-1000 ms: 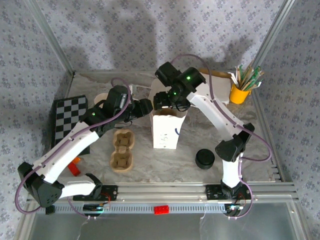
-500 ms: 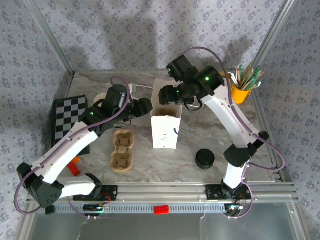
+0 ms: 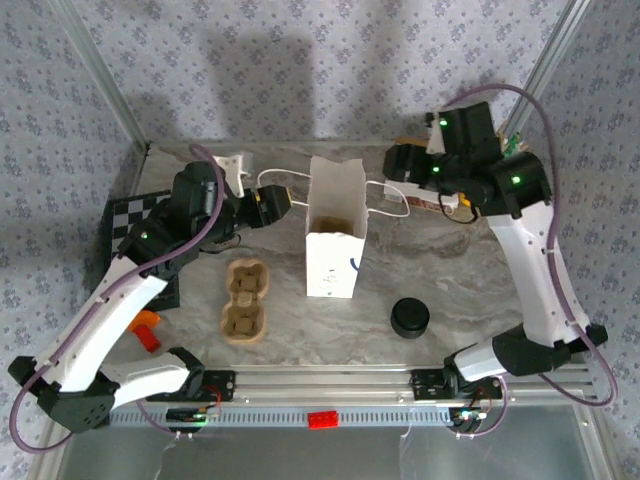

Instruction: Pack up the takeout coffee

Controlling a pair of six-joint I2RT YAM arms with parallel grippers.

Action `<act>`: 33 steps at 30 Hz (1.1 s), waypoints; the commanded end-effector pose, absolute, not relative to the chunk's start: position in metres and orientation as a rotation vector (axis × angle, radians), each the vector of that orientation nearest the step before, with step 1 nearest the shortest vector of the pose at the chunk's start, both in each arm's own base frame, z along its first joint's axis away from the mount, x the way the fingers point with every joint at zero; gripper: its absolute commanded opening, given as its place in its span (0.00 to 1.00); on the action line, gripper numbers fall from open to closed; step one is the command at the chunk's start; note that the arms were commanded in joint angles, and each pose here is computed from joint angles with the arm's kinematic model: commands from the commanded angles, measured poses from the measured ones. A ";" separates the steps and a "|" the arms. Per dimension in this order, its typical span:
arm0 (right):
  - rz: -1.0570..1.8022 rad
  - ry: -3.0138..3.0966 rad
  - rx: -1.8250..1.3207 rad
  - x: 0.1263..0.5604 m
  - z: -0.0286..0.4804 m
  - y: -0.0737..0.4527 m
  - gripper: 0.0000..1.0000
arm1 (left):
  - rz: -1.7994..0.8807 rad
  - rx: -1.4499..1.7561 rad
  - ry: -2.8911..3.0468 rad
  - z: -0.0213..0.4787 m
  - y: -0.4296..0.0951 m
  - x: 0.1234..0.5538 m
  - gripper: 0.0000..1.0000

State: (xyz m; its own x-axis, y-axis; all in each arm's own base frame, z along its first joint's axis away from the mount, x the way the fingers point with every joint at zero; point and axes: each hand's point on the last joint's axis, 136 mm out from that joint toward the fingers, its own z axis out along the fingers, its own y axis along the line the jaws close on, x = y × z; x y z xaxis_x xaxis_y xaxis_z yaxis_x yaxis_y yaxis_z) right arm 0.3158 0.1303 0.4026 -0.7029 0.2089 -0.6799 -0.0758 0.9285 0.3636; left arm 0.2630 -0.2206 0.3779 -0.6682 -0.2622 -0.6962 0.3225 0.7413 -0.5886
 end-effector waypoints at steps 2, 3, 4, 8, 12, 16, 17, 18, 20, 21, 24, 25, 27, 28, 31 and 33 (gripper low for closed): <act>0.343 2.316 0.258 0.344 0.373 0.071 0.76 | -0.823 0.154 2.034 0.404 -0.205 0.262 0.62; 0.324 2.328 0.317 0.350 0.365 0.054 0.75 | -0.805 0.161 2.024 0.407 -0.202 0.265 0.63; 0.302 2.336 0.355 0.355 0.358 0.042 0.74 | -0.792 0.165 2.018 0.408 -0.200 0.267 0.63; 0.219 2.331 0.475 0.381 0.340 -0.009 0.71 | -0.747 0.199 1.988 0.418 -0.197 0.273 0.64; 0.142 2.315 0.546 0.399 0.330 -0.052 0.66 | -0.686 0.192 1.984 0.419 -0.192 0.287 0.65; 0.091 2.305 0.628 0.413 0.316 -0.090 0.63 | -0.665 0.159 1.996 0.415 -0.192 0.301 0.66; 0.084 2.309 0.650 0.414 0.314 -0.098 0.62 | -0.661 0.157 1.996 0.414 -0.192 0.304 0.66; 0.086 2.320 0.673 0.418 0.308 -0.105 0.60 | -0.655 0.147 2.001 0.412 -0.191 0.307 0.66; 0.079 2.331 0.693 0.424 0.302 -0.115 0.58 | -0.654 0.121 2.015 0.409 -0.191 0.314 0.66; 0.063 2.342 0.676 0.427 0.300 -0.117 0.58 | -0.656 0.120 2.022 0.407 -0.193 0.317 0.66; -0.029 2.357 0.648 0.428 0.298 -0.123 0.57 | -0.649 0.117 2.022 0.402 -0.194 0.323 0.66; -0.040 2.356 0.649 0.429 0.296 -0.124 0.56 | -0.639 0.112 2.025 0.400 -0.193 0.326 0.66; -0.012 2.381 0.666 0.431 0.286 -0.122 0.54 | -0.621 0.097 2.037 0.394 -0.191 0.330 0.66; -0.019 2.402 0.683 0.432 0.279 -0.124 0.53 | -0.613 0.090 2.040 0.392 -0.190 0.332 0.66; -0.109 2.405 0.655 0.440 0.276 -0.125 0.52 | -0.605 0.082 2.040 0.388 -0.188 0.336 0.66; -0.071 2.413 0.642 0.447 0.272 -0.117 0.51 | -0.610 0.075 2.041 0.387 -0.188 0.337 0.66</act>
